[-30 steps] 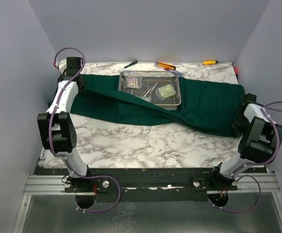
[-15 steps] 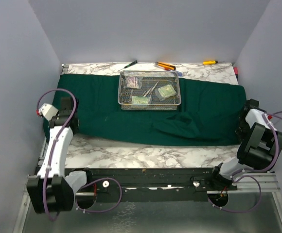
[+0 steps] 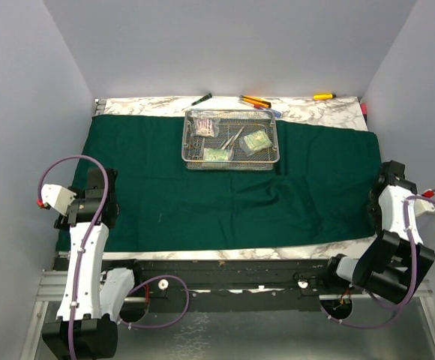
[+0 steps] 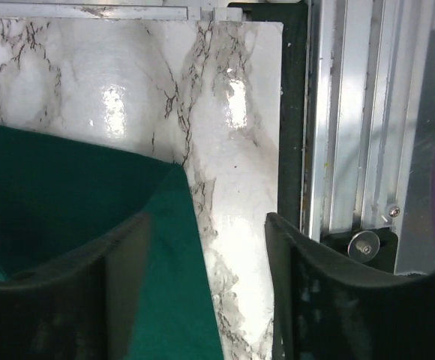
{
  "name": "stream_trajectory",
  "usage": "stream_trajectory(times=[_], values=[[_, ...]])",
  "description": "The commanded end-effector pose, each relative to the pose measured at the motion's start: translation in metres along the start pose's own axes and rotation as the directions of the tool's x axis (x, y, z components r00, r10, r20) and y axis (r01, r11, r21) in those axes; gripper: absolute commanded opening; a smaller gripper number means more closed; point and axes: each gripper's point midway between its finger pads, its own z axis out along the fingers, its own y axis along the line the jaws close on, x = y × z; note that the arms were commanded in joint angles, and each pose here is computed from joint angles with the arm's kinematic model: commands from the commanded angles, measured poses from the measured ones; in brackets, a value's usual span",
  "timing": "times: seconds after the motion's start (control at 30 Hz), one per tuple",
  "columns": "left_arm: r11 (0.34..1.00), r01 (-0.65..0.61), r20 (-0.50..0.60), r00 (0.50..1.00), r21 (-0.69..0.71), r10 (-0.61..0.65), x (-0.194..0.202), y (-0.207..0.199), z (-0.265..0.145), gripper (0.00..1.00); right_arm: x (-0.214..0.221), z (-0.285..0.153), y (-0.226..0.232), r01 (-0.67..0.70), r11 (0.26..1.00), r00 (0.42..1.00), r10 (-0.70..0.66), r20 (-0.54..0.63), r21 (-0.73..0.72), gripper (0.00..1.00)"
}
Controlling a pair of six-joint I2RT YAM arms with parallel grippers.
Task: Open and lay out the surgical kit
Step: Open the surgical kit at the center of the board.
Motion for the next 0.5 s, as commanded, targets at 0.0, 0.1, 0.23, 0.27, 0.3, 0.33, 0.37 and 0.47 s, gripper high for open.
stream_trajectory(times=[0.0,0.1,0.23,0.27,0.3,0.33,0.37,0.47], values=[[1.0,-0.023,0.052,0.998,0.011,0.022,-0.017,-0.005,-0.003,0.67,-0.012,-0.01,-0.008,-0.032,0.999,0.999,0.033,0.042,-0.017,0.69],[0.991,-0.055,0.012,0.998,0.123,0.054,-0.012,-0.036,-0.006,0.69,-0.013,-0.022,0.014,0.012,0.987,1.0,-0.01,0.015,-0.161,0.65],[0.951,-0.09,-0.073,0.99,0.295,0.116,0.007,-0.08,-0.011,0.69,-0.006,-0.035,0.058,0.127,0.902,0.991,-0.133,0.013,-0.413,0.51],[0.942,-0.093,-0.095,0.987,0.323,0.13,0.014,-0.088,-0.012,0.69,-0.005,-0.033,0.062,0.143,0.895,0.988,-0.151,0.016,-0.423,0.5],[0.932,-0.098,-0.117,0.982,0.348,0.147,0.022,-0.095,-0.011,0.69,-0.003,-0.029,0.064,0.16,0.896,0.985,-0.17,0.015,-0.414,0.5],[0.922,-0.109,-0.139,0.975,0.371,0.171,0.03,-0.102,-0.011,0.68,-0.003,-0.022,0.065,0.19,0.901,0.98,-0.199,0.019,-0.39,0.52],[0.917,-0.121,-0.159,0.968,0.381,0.194,0.037,-0.106,-0.009,0.68,-0.004,-0.016,0.063,0.213,0.912,0.975,-0.22,0.021,-0.351,0.54],[0.916,-0.149,-0.193,0.953,0.373,0.234,0.052,-0.113,-0.002,0.68,-0.003,-0.007,0.072,0.297,0.902,0.952,-0.304,0.03,-0.312,0.61]])
